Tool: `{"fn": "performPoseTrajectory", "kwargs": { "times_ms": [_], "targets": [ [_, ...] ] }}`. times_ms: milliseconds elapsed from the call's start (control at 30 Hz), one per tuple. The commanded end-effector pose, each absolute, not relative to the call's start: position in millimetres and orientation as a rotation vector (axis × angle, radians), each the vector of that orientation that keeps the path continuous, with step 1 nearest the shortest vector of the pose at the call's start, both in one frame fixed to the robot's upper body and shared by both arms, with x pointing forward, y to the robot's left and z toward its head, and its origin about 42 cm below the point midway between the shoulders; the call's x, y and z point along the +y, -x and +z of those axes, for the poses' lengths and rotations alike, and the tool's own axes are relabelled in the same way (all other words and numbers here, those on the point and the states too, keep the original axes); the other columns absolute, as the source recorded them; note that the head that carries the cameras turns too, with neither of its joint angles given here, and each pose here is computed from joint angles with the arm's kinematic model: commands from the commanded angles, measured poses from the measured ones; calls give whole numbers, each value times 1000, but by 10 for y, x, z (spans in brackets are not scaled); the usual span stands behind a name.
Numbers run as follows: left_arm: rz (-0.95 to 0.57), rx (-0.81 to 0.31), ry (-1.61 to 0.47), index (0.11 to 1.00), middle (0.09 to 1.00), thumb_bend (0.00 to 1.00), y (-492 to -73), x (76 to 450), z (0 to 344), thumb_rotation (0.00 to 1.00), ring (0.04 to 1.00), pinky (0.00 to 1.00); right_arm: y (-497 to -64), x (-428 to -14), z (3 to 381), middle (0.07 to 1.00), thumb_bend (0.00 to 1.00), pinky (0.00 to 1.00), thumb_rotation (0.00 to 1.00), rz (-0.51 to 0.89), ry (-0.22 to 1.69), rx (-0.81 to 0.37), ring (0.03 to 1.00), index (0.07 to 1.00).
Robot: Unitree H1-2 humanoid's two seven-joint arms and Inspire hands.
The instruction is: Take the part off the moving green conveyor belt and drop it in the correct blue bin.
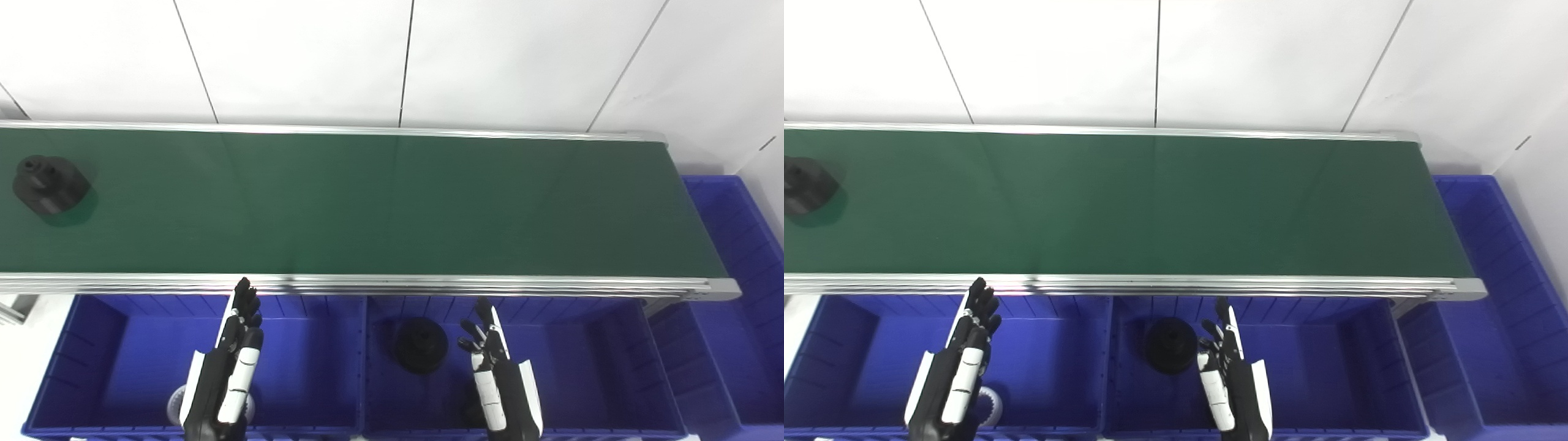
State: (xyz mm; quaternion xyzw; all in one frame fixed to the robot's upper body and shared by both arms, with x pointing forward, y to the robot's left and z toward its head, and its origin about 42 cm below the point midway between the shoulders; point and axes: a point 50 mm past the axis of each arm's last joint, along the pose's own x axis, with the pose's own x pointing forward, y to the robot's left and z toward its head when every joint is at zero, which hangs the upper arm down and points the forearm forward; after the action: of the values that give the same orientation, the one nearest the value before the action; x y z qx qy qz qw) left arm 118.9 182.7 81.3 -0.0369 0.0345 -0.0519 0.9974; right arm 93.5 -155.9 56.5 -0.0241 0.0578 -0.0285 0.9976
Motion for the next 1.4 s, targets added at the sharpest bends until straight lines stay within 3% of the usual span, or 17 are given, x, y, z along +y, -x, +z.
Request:
{"fn": "performPoseTrajectory", "kwargs": {
  "times_ms": [0, 1367],
  "targets": [
    [-111, 24, 80, 1000, 1000, 639, -1199, 1842, 902, 835, 1000, 1000, -947, -1548, 646, 994, 688, 842, 1000, -64, 36, 79, 916, 1000],
    [-109, 23, 71, 1000, 1000, 618, -1200, 1813, 875, 827, 1000, 1000, -944, -1574, 613, 991, 699, 840, 1000, -68, 31, 78, 913, 1000]
  ]
}}
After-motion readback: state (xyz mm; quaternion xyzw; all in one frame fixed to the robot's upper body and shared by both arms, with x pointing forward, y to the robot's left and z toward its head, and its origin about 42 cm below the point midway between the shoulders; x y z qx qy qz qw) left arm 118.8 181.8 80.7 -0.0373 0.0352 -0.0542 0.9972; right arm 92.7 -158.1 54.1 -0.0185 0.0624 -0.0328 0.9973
